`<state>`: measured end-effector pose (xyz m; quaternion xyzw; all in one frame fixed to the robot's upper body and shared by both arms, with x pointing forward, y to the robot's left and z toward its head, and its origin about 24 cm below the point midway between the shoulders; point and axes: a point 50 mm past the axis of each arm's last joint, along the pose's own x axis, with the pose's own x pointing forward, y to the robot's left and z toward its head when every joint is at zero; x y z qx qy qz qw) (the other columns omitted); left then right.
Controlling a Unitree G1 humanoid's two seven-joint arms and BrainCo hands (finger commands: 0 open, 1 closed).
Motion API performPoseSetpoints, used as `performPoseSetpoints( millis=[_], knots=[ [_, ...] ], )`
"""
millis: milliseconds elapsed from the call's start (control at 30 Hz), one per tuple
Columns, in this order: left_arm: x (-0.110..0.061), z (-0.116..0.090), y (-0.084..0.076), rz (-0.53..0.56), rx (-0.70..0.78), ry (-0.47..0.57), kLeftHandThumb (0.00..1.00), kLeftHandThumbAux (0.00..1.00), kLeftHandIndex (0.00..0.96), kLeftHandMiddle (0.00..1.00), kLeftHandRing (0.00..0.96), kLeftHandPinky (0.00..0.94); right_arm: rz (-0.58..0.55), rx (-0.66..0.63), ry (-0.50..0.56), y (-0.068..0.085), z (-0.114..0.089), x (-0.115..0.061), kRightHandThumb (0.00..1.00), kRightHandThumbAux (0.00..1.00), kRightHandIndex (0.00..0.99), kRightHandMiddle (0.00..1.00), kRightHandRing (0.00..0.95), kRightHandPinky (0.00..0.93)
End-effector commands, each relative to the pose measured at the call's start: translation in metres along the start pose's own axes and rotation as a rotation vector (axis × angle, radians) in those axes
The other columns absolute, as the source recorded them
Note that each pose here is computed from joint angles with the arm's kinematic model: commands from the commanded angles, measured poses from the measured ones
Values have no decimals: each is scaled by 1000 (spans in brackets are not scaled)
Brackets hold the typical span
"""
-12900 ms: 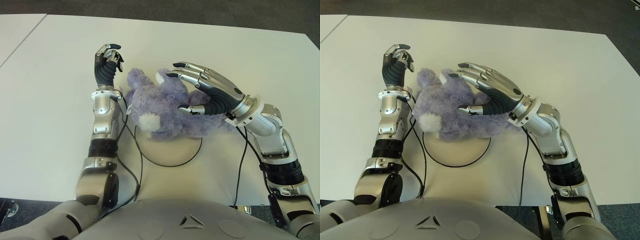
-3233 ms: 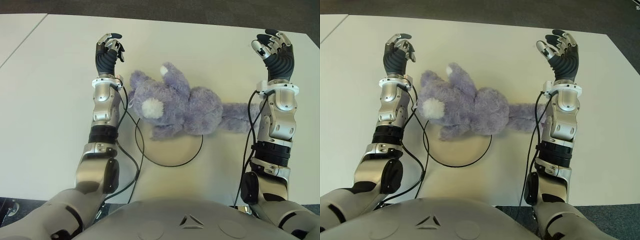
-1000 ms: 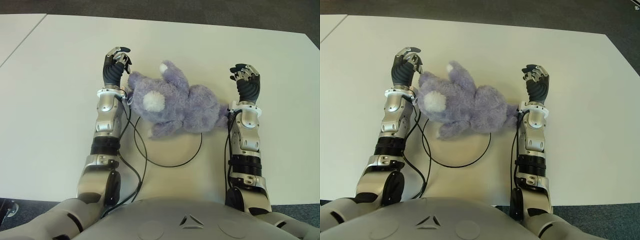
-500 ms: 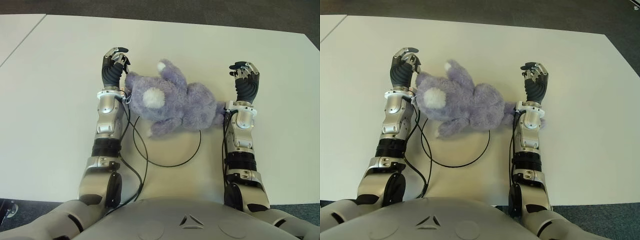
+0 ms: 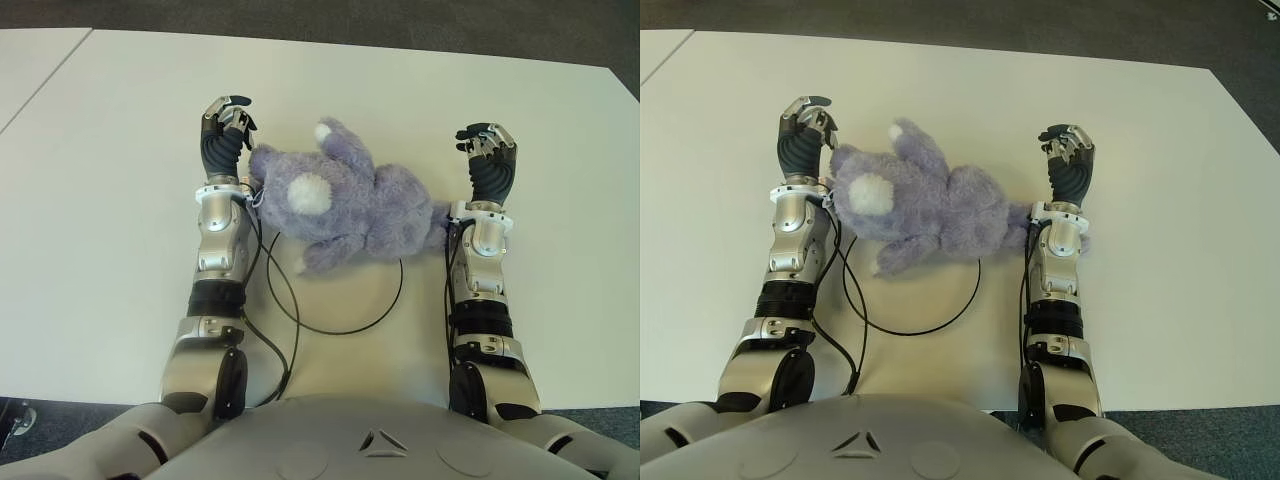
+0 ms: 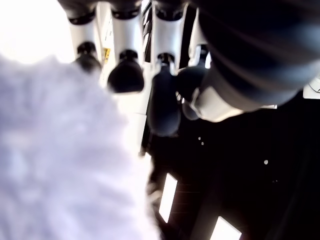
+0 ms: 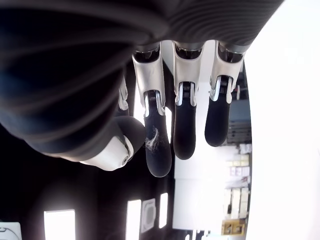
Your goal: Put the doll into the plate.
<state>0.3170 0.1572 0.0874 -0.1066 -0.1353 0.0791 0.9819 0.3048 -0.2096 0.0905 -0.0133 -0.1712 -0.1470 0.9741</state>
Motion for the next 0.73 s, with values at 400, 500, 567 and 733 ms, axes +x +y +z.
performPoseSetpoints(
  millis=[400, 500, 567, 733],
  knots=[
    [-7, -9, 5, 17, 6, 37, 716, 701, 444, 826, 814, 780, 14, -69, 59, 1, -8, -10, 724, 712, 443, 802, 788, 767],
    [-7, -10, 6, 19, 2, 38, 715, 701, 444, 826, 814, 781, 16, -77, 56, 2, -6, -10, 724, 712, 443, 805, 791, 774],
    [-7, -10, 6, 20, 1, 38, 715, 701, 444, 826, 815, 782, 17, -82, 56, 2, -6, -11, 724, 712, 443, 806, 792, 776],
    [-6, -10, 8, 26, -1, 40, 716, 700, 444, 829, 818, 792, 19, -91, 52, 2, -3, -12, 725, 712, 443, 808, 793, 776]
  ],
)
